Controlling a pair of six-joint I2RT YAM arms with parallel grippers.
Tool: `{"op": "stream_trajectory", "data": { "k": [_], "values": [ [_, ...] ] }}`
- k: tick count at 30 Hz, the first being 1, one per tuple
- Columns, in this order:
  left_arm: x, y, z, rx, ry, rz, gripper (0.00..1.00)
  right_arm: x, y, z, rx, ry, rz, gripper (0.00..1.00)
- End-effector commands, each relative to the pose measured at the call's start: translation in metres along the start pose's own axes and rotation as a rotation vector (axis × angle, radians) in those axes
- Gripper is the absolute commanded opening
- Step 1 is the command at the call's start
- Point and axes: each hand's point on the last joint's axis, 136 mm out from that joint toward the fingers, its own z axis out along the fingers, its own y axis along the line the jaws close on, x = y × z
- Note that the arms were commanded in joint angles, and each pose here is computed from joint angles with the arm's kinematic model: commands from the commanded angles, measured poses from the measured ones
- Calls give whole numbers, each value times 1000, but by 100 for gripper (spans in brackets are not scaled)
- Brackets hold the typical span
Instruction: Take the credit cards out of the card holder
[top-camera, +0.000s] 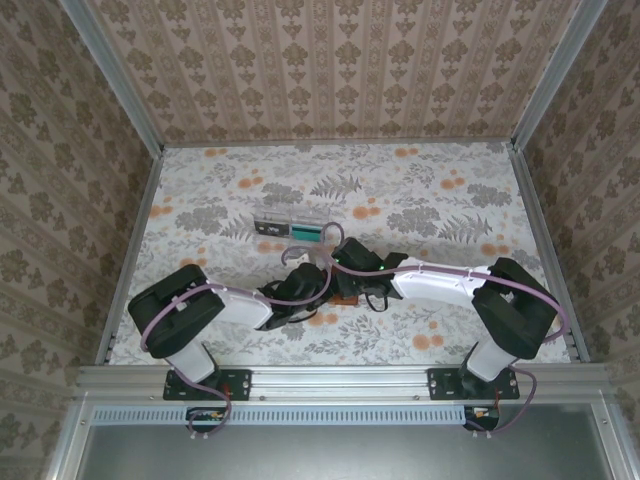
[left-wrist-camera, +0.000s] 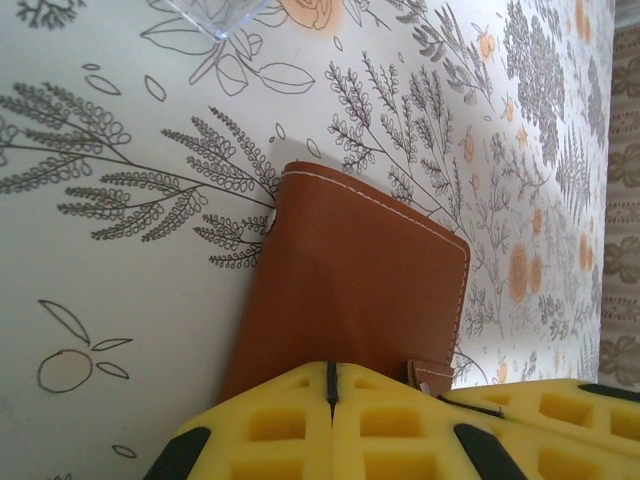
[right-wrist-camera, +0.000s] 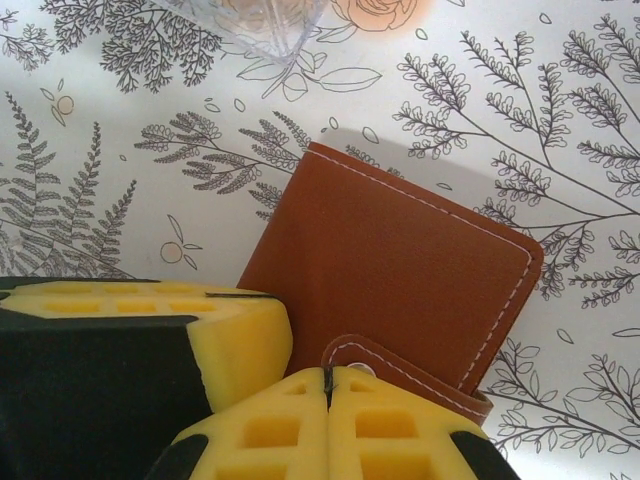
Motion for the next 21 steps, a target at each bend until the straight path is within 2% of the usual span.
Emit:
{"op": "stream_trajectory", "data": {
  "k": [1,9,14,17,19,21],
  "values": [
    [14,68,-4,-254,18,-59,0,-6,-8,-14,11,-46,32,0],
    [12,90,-12,-342,-11,-74,0,0,-39,-29,65,-62,69,0],
    [10,64,-8,-251,6,-21,0,1,-38,-32,46,-61,45,2],
    [3,37,-12,-168,-11,23,0,-5,-30,-35,47,-81,10,27],
    [-3,22,-20,-122,-28,48,0,-9,-28,-34,52,-82,-1,36],
    [-11,10,-32,-100,-53,67,0,-12,-24,-32,53,-73,-17,40]
  ]
}}
